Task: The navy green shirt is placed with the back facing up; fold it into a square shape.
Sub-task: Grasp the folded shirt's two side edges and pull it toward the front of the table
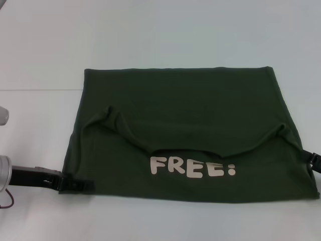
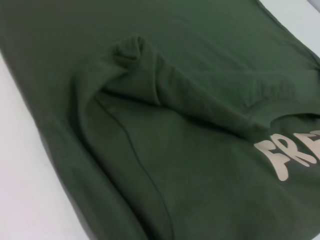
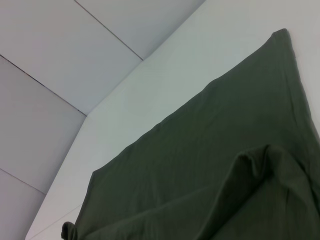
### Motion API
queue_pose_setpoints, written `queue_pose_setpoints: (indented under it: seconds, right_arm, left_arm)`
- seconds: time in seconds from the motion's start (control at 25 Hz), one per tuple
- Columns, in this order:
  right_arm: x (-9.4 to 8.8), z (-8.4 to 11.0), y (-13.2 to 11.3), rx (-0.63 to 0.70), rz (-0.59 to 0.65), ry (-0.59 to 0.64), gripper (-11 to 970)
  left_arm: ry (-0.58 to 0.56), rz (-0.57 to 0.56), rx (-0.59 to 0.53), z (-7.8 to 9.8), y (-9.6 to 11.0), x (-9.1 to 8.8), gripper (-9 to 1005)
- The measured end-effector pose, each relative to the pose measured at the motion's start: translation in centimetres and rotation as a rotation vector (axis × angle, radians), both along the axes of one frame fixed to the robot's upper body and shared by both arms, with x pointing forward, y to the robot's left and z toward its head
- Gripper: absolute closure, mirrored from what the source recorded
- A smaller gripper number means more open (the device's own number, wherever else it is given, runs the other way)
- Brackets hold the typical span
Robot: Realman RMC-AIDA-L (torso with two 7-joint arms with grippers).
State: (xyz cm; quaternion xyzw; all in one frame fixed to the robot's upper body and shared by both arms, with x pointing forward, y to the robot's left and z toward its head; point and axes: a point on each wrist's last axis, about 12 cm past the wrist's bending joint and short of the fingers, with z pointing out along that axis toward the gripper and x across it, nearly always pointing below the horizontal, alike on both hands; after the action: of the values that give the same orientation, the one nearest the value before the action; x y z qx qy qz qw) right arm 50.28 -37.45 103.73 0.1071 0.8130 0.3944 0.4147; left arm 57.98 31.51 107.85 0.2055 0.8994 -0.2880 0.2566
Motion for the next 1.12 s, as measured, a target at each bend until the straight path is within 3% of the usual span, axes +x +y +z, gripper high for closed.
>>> queue_pose_setpoints:
  seconds: [0.8, 1.04, 1.12]
  right_arm:
    - [0.1, 0.1, 0.1, 0.004, 0.006, -0.003, 26]
    - [0.1, 0.1, 0.1, 0.004, 0.006, -0.003, 26]
    - [0.0, 0.0, 0.1, 0.004, 0.006, -0.002, 27]
  left_arm:
    - [0.041, -0.018, 0.018, -0.1, -0.8, 0.2, 229]
    - [0.023, -0.010, 0.072, -0.4, -0.8, 0.4, 238]
    - [0.027, -0.020, 0.093, -0.6, -1.0, 0.4, 316]
